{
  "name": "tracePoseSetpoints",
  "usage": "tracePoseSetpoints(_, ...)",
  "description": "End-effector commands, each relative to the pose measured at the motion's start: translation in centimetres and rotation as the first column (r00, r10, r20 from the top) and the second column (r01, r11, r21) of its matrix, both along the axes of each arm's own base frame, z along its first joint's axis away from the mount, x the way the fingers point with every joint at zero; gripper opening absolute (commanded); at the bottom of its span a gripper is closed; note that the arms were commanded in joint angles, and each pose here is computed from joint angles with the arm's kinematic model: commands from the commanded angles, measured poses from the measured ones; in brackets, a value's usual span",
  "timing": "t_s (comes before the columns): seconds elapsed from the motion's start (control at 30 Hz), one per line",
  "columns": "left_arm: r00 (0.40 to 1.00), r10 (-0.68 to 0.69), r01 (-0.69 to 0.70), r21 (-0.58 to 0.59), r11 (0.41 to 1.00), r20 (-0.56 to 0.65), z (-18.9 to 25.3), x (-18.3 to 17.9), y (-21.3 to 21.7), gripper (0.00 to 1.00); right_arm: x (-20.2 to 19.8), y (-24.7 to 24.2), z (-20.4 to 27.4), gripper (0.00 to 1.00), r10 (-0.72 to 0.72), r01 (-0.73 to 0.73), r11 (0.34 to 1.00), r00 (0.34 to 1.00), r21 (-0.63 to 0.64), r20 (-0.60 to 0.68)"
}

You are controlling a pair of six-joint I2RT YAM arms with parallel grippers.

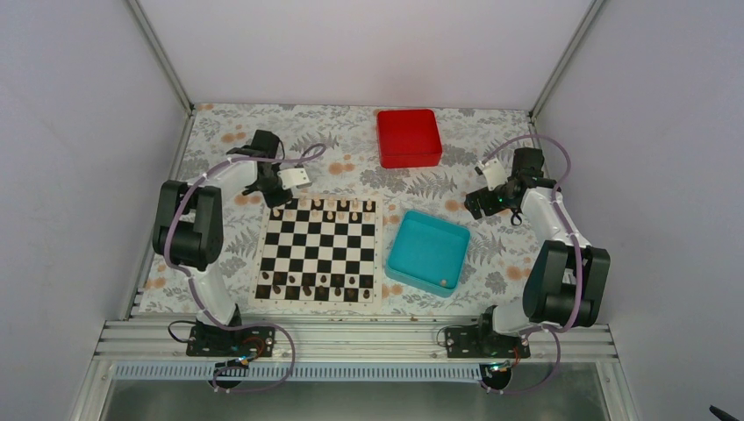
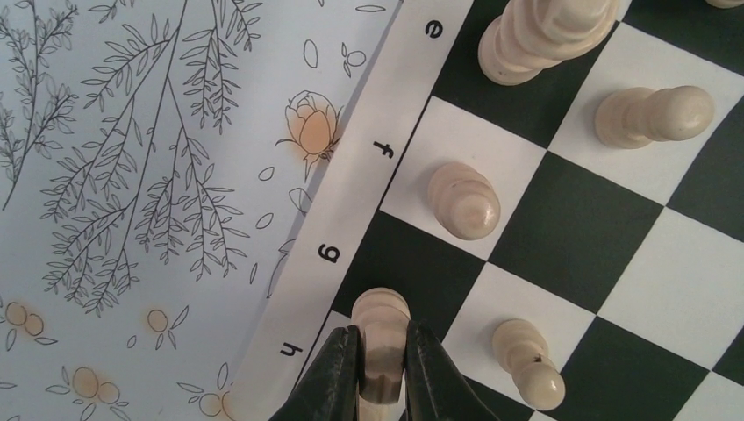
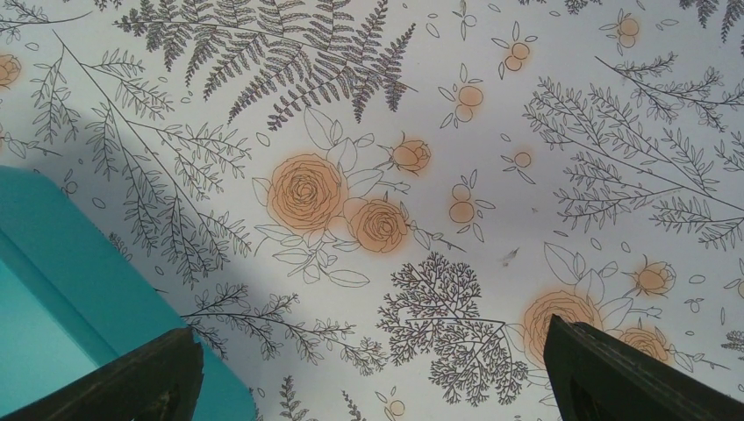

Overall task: Set up the chess pieces on the board
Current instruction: Place the chess piece on the chessboard.

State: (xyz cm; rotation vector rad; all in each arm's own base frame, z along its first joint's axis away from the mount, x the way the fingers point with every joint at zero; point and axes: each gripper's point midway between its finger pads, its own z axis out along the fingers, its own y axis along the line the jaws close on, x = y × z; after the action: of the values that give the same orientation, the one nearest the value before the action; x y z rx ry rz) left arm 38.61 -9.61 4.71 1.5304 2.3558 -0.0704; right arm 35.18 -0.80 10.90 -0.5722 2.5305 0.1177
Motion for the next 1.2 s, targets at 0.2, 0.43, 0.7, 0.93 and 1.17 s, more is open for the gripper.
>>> tracePoseSetpoints(0.2,0.999,-0.045,0.044,-0.04,0.998,-0.027,-0.2,-0.4,-1.7,0.07,-0.2,-0.2,-0.8,1.0,0.008,-0.008,1.0,1.0,0.007,-0.021)
tracePoseSetpoints(0.43,0.999,-0.048,0.047,-0.027,0.999,-0.025,-0.3,-0.6,-1.6,0.07,-0.3,-0.2,-0.9,1.0,0.007,-0.007,1.0,1.0,0.008,-0.023)
tracePoseSetpoints(0.7,0.999,-0.043,0.043,-0.014,0.999,-0.012,-0.4,-0.4,-1.3,0.07,-0.3,-0.1,-0.9,1.0,0.007,-0.007,1.0,1.0,0.007,-0.023)
tracePoseSetpoints(0.93,0.999,-0.045,0.045,0.001,0.999,-0.028,-1.0,-0.7,-1.1,0.07,-0.4,-0.1,-0.9,1.0,0.007,-0.007,1.0,1.0,0.007,-0.022)
tracePoseSetpoints(1.17,0.999,-0.042,0.043,0.007,0.999,-0.033,-1.1,-0.7,-0.9,0.11,-0.4,-0.1,-0.9,1.0,0.009,-0.008,1.0,1.0,0.008,-0.024)
